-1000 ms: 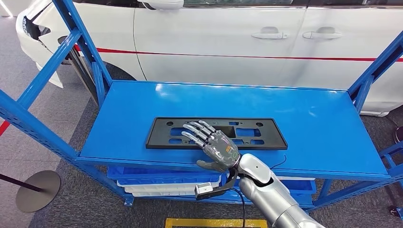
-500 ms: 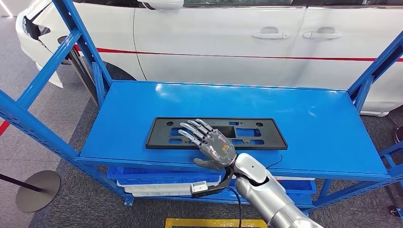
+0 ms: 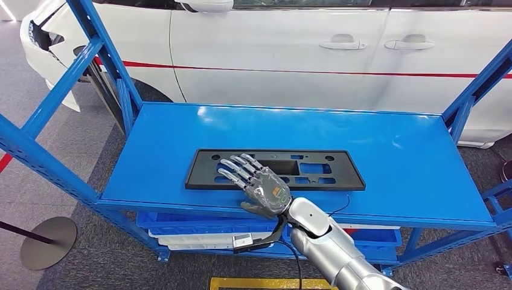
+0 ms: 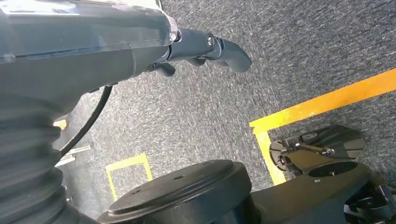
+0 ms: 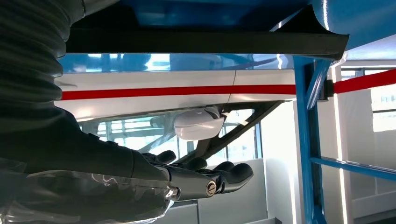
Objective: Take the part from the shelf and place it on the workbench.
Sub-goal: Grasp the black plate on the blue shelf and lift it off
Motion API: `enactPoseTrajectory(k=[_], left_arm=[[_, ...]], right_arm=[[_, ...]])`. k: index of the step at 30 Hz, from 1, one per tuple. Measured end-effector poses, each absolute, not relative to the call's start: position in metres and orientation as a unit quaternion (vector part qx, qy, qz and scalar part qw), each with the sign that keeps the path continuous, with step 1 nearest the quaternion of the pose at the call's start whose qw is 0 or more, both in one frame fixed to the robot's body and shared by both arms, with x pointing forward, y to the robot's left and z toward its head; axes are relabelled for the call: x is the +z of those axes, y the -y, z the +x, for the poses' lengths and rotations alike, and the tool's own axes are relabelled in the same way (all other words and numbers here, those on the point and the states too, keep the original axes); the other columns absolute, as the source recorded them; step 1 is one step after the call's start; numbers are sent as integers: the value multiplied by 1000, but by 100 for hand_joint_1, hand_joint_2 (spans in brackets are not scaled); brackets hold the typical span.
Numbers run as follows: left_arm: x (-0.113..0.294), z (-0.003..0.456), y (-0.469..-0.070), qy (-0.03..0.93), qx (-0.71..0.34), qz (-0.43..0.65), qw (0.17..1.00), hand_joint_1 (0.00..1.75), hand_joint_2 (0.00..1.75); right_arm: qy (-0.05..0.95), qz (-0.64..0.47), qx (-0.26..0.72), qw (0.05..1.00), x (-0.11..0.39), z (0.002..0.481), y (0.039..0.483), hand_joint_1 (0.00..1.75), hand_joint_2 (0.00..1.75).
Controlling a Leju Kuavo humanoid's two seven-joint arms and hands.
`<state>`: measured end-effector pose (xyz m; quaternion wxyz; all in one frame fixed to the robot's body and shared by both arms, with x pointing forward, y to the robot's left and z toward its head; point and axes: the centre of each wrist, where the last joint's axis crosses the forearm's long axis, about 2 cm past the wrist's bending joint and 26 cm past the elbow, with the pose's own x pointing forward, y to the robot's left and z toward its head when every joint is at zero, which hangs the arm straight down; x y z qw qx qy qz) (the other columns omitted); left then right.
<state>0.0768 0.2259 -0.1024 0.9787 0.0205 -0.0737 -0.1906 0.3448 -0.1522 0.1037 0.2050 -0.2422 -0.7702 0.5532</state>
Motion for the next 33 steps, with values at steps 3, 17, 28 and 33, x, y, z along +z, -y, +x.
enactPoseTrajectory(k=[3,17,28,33], left_arm=[[-102,77,-226,73,-190,20,979,0,175],[-103,76,-226,77,-193,19,978,0,175],[-103,76,-226,77,-195,14,978,0,175],[-103,76,-226,77,-195,11,978,0,175]], right_arm=[[767,-245,554,213,102,347,151,0,175],[741,-265,567,244,85,347,159,0,175],[712,-295,581,261,80,355,172,0,175],[701,-316,579,269,78,359,179,0,175]])
